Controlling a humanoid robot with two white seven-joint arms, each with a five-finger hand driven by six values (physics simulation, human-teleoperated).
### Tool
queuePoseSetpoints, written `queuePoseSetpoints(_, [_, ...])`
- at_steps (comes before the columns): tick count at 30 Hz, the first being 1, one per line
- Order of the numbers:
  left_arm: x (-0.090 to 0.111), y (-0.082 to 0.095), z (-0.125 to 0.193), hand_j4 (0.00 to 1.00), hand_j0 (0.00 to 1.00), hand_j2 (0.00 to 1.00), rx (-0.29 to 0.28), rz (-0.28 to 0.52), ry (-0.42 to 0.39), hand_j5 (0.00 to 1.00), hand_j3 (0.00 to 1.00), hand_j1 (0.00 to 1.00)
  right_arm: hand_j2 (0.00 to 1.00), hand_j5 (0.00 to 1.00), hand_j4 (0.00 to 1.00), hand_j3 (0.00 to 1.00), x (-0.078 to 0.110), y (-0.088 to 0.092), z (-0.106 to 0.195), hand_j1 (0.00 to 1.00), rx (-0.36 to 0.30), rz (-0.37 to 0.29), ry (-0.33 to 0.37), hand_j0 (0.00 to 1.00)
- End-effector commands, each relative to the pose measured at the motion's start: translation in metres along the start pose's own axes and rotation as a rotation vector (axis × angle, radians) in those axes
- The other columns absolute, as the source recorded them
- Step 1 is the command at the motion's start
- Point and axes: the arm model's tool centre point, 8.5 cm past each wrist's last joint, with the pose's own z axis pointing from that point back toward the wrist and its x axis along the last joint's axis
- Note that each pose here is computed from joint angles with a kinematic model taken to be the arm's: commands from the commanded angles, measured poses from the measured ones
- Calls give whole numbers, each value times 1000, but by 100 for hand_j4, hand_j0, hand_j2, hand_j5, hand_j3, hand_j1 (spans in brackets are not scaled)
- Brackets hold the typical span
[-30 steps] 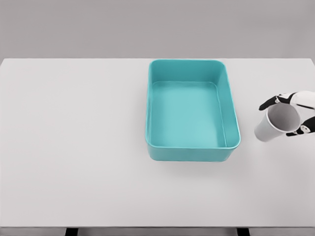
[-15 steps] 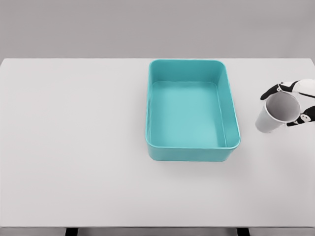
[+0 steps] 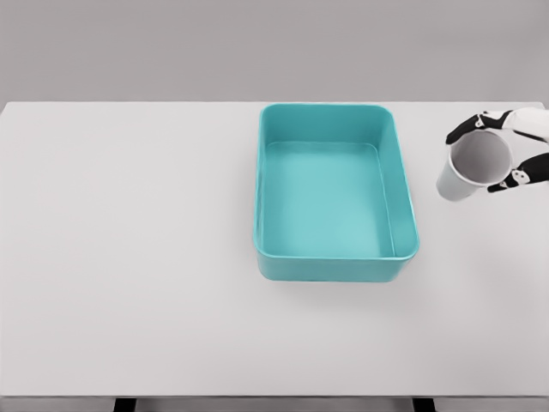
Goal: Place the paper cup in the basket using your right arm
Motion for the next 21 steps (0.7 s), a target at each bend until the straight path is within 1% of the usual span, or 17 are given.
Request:
queuePoseSetpoints(1, [0, 0, 0, 100, 100, 100, 0, 1, 1, 100, 100, 100, 68, 68, 68, 68, 2, -4, 0, 68, -16, -2, -6, 68])
queuePoseSetpoints(2, [0, 0, 0, 100, 100, 100, 0, -1, 0, 100, 100, 100, 68, 68, 68, 68, 2, -5, -1, 68, -19, -2, -8, 68])
queuePoseSetpoints(4, [-1, 0, 0, 100, 100, 100, 0, 1, 1, 100, 100, 100, 68, 68, 68, 68, 7, -12, -5, 68, -39, 11, -28, 68])
queuePoseSetpoints(10, [0, 0, 0, 100, 100, 100, 0, 1, 0, 100, 100, 100, 68, 68, 68, 68, 20, -24, -28, 68, -84, 26, -105, 68])
queuePoseSetpoints(11, [0, 0, 0, 100, 100, 100, 0, -1, 0, 100, 100, 100, 68, 68, 68, 68, 22, -24, -31, 68, -88, 27, -113, 68])
queuePoseSetpoints(12, [0, 0, 0, 100, 100, 100, 0, 1, 0, 100, 100, 100, 68, 68, 68, 68, 22, -25, -32, 68, -86, 28, -106, 68])
queuePoseSetpoints(13, [-1, 0, 0, 100, 100, 100, 0, -1, 3, 100, 100, 100, 68, 68, 68, 68, 25, -25, -42, 68, -84, 22, -98, 68])
queuePoseSetpoints(16, [0, 0, 0, 100, 100, 100, 0, -1, 0, 100, 100, 100, 68, 68, 68, 68, 39, -30, -57, 68, -97, 35, -148, 68])
queuePoseSetpoints(18, [0, 0, 0, 100, 100, 100, 0, 1, 0, 100, 100, 100, 68, 68, 68, 68, 45, -29, -70, 68, -94, 38, -166, 68])
queuePoseSetpoints(21, [0, 0, 0, 100, 100, 100, 0, 1, 0, 100, 100, 100, 68, 68, 68, 68, 46, -16, -91, 68, -61, 88, -157, 68])
